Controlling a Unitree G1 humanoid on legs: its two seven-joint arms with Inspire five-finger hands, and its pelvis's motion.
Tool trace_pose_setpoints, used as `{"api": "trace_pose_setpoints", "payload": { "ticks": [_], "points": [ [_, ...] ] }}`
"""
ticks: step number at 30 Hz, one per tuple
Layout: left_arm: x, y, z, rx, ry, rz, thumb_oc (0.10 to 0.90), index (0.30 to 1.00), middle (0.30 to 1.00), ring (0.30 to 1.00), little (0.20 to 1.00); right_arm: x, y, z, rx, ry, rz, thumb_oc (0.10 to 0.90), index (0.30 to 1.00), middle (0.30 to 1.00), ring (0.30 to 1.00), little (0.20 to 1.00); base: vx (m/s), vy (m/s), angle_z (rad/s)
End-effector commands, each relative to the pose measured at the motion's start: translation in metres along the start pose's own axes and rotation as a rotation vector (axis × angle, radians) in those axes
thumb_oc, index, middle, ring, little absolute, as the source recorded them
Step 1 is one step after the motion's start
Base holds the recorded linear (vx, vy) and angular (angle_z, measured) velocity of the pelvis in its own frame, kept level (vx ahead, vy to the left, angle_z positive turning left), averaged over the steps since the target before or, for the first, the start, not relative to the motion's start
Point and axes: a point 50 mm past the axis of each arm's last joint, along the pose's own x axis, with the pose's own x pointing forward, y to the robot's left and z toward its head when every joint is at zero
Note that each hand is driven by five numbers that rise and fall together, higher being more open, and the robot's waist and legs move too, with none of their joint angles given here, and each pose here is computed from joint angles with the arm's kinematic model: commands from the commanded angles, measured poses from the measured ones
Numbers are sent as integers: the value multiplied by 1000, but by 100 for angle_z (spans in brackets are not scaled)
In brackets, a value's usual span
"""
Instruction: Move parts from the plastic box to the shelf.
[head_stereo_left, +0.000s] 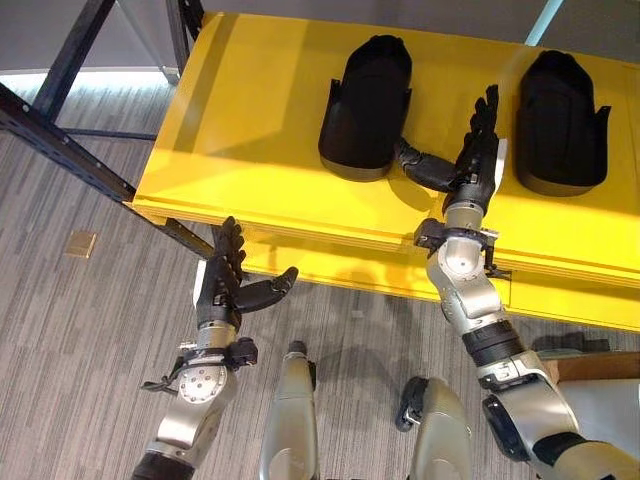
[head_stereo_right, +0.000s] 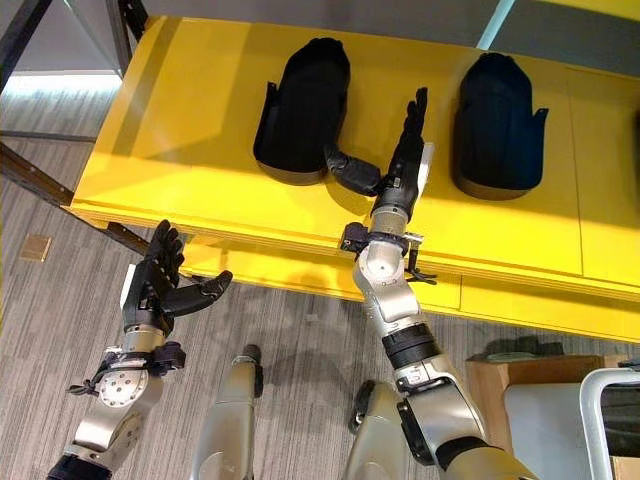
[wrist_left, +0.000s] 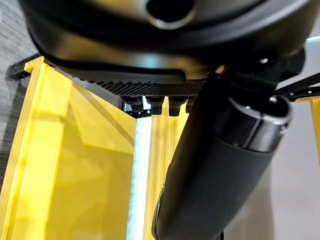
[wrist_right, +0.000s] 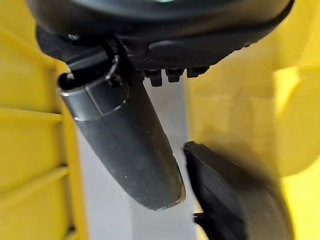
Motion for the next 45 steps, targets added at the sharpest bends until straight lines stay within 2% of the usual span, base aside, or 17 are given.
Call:
{"api": "trace_pose_setpoints", "payload": {
  "ticks": [1, 8, 12, 16, 17, 21, 24, 26, 29, 34, 45],
  "points": [
    [5, -10, 30, -28, -176, -48, 900, 1000, 1000, 1000, 1000, 2, 6, 47, 31, -269, 85, 900, 1000, 1000, 1000, 1000, 0, 0, 0],
    [3, -5, 30, -20, -185, -17, 900, 1000, 1000, 1000, 1000, -25, 6, 47, 46, -293, 223, 900, 1000, 1000, 1000, 1000, 1, -3, -3],
    [1, -2, 28, -13, -183, -6, 900, 1000, 1000, 1000, 1000, -40, 7, 47, -8, -316, 319, 900, 1000, 1000, 1000, 1000, 25, 3, -16],
    [-5, 7, 23, 8, -177, 22, 900, 1000, 1000, 1000, 1000, -62, -3, 42, -111, -320, 458, 900, 1000, 1000, 1000, 1000, 96, 30, -42],
    [-10, 12, 22, 14, -179, 31, 900, 1000, 1000, 1000, 1000, -73, -23, 39, -180, -295, 503, 900, 1000, 1000, 1000, 1000, 117, 10, -66],
    [-13, 14, 19, 14, -174, 40, 900, 1000, 1000, 1000, 1000, -82, -34, 36, -217, -264, 545, 900, 1000, 1000, 1000, 1000, 77, -1, -35],
    [-18, 17, 14, 19, -163, 51, 900, 1000, 1000, 1000, 1000, -90, -56, 34, -274, -227, 531, 900, 1000, 1000, 1000, 1000, 115, -17, -17],
    [-18, 16, 14, 19, -162, 50, 900, 1000, 1000, 1000, 1000, -91, -56, 34, -275, -225, 531, 900, 1000, 1000, 1000, 1000, 61, 2, -29],
    [-24, 19, 6, 33, -131, 69, 900, 1000, 1000, 1000, 1000, -105, -80, 32, -311, -167, 490, 900, 1000, 1000, 1000, 1000, 76, 9, -18],
    [-27, 18, 0, 44, -110, 60, 900, 1000, 1000, 1000, 1000, -117, -100, 25, -354, -85, 454, 900, 1000, 1000, 1000, 1000, 25, 7, -2],
    [-18, 12, 1, 19, -125, 74, 900, 1000, 1000, 1000, 1000, -116, -109, 12, -408, -41, 367, 900, 1000, 1000, 1000, 1000, 6, -1, 0]
  ]
}}
